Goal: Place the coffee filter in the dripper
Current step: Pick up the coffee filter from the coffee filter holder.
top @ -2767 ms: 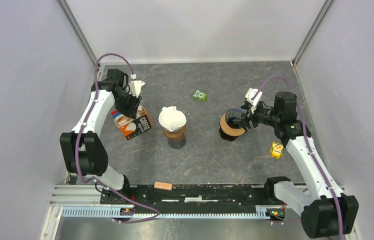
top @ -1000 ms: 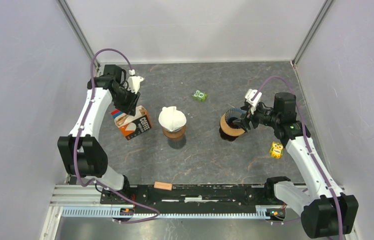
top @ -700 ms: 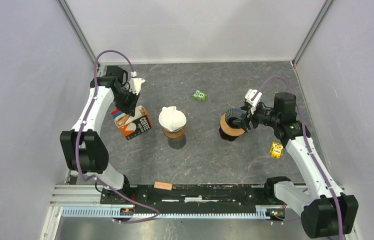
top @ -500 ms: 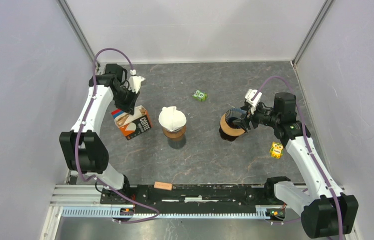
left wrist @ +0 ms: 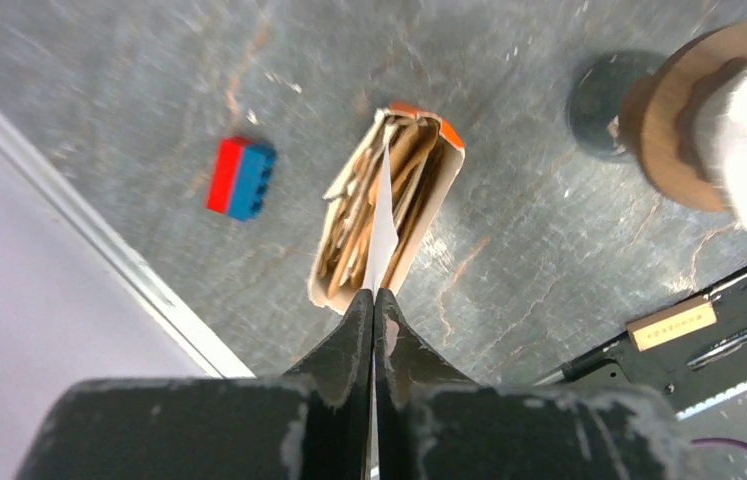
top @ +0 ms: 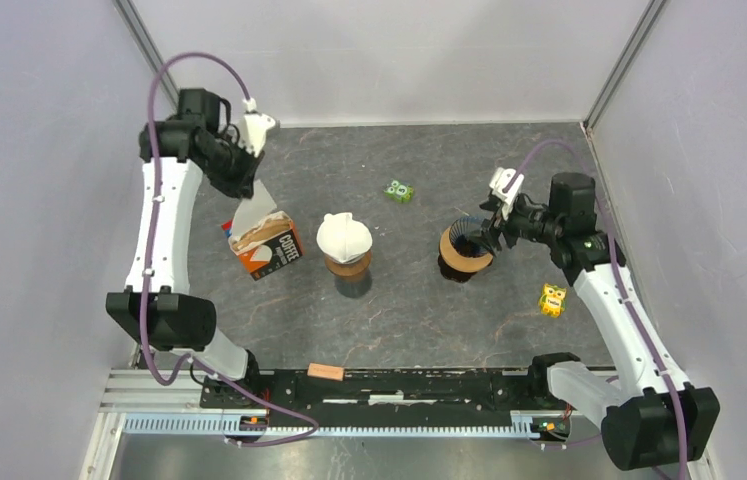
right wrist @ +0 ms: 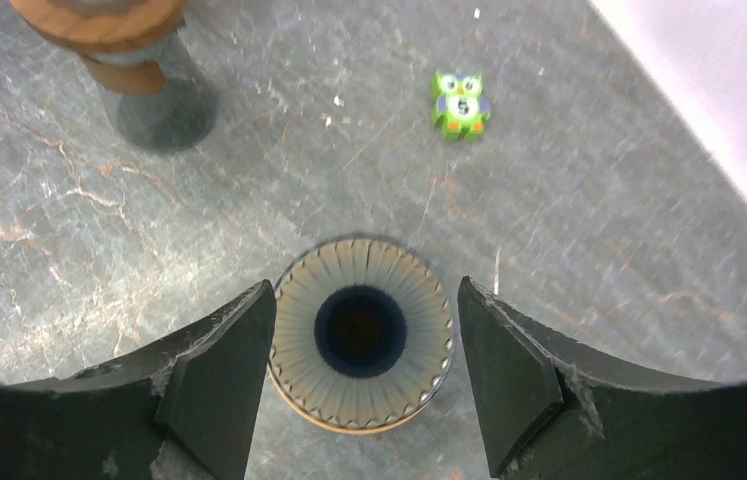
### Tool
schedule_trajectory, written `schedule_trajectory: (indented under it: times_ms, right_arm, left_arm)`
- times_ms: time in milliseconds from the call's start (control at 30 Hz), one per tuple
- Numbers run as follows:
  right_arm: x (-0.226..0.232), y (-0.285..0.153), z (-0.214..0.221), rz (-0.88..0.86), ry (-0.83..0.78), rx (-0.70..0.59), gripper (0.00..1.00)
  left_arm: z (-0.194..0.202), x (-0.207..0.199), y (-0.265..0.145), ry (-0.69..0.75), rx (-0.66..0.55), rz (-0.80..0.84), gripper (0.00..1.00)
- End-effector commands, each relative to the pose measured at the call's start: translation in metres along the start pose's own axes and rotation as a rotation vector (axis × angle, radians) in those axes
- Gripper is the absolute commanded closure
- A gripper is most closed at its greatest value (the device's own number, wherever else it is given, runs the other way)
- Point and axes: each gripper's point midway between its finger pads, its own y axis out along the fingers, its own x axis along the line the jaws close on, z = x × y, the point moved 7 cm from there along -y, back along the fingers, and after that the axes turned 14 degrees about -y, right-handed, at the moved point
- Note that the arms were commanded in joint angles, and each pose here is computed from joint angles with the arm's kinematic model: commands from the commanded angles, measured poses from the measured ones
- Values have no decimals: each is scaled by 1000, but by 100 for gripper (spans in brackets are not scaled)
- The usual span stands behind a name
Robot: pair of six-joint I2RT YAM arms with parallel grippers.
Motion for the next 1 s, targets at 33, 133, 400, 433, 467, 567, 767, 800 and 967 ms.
schedule_trajectory:
  times_ms: [33,133,400,433,467,567,767,800,967]
  right_arm:
    - [-21,-5,-65,-3,-150,-153,26]
    - [-23,-1,-94,-34,-177,-224,25]
    - [1,30,-162,-146,-275,-366,18]
    - [5,34,-170,-156,-285,-374,17]
    - [8,39,-178,-164,-293,-382,17]
    - [17,48,-193,-211,-315,-399,11]
    - [32,55,-204,-270,-329,-414,8]
    - [34,55,-202,-279,-328,-415,8]
    - [49,56,-200,-394,-297,-457,22]
  left_arm:
    - [-15,-26,-83,82,-141,60,98]
    - [-19,-35,-108,70,-201,53,98]
    - [-17,-94,-143,158,-367,320,98]
    - [-16,-106,-146,192,-376,357,98]
    - [-16,-119,-148,219,-380,401,98]
    - [-15,-153,-151,279,-387,552,98]
    - [-21,-199,-141,367,-415,703,98]
    - [-23,-205,-139,376,-417,724,98]
    - [-34,-229,-127,421,-410,793,98]
